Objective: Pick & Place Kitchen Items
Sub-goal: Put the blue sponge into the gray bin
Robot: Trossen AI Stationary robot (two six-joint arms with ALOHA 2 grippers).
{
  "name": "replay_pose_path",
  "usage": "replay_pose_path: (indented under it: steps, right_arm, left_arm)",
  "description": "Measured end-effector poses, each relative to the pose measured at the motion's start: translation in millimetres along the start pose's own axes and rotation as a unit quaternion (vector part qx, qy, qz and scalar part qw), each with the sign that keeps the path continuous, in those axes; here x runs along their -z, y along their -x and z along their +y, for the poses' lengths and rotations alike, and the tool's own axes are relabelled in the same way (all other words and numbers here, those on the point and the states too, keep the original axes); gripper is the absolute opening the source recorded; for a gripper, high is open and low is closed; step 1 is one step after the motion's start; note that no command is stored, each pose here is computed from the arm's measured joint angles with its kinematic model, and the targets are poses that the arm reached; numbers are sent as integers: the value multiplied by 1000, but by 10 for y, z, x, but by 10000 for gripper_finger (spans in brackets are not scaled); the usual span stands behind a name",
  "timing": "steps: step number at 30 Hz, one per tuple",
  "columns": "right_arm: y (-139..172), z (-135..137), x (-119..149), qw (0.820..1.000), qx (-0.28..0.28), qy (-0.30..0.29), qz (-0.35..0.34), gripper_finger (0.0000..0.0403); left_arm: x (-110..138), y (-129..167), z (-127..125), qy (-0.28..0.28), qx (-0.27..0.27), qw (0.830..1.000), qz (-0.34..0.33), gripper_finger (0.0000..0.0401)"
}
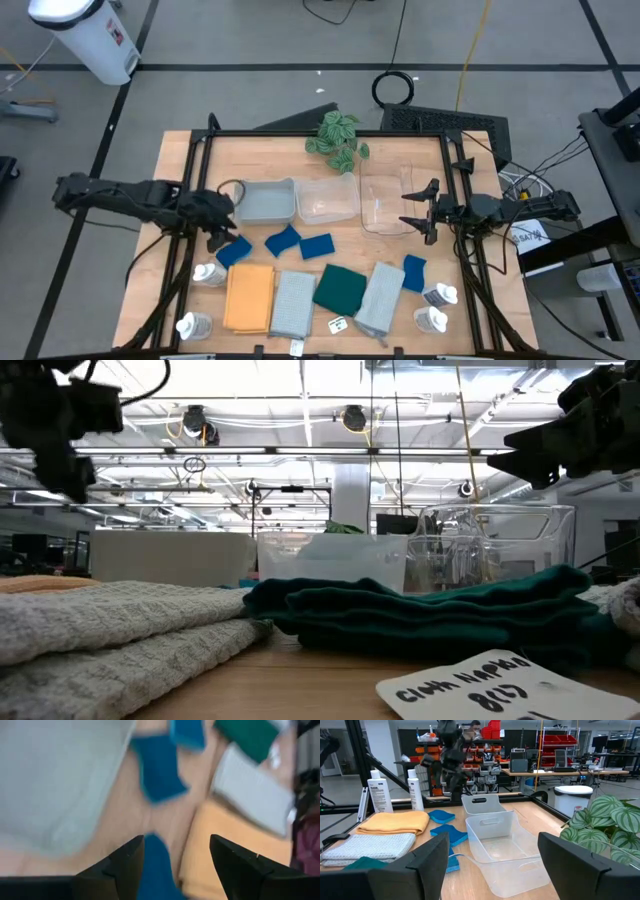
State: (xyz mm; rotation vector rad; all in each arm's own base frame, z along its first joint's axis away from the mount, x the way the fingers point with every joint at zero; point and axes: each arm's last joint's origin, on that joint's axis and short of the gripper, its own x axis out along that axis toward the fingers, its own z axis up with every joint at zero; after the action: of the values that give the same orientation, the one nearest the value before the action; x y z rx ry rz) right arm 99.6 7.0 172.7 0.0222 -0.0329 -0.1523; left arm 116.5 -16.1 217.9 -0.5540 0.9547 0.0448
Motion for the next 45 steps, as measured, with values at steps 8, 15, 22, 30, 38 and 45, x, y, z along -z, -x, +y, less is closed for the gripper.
replay_pose_path:
  steps: [8,15,22,30,38,45]
  right_arm:
    - [0,0,0,1000,0,0,0,279]
    - [0,0,0,1000,0,0,0,279]
    - [0,0,0,1000,0,0,0,279]
    - [0,0,0,1000,0,0,0,279]
    - [0,0,0,1000,0,0,0,279]
    - [0,0,0,1000,0,0,0,279]
  left_arm:
    - [92,-222,-109,42,-34,994,95,212]
    - [156,-424,-130,59,-110,985,122,208]
    - [243,-640,-41,119,-189,963,154,243]
    - [233,-813,-51,79,-188,963,175,285]
    - [213,-903,-69,20,-170,968,181,259]
    - [216,-952,-69,-2,-169,966,194,204]
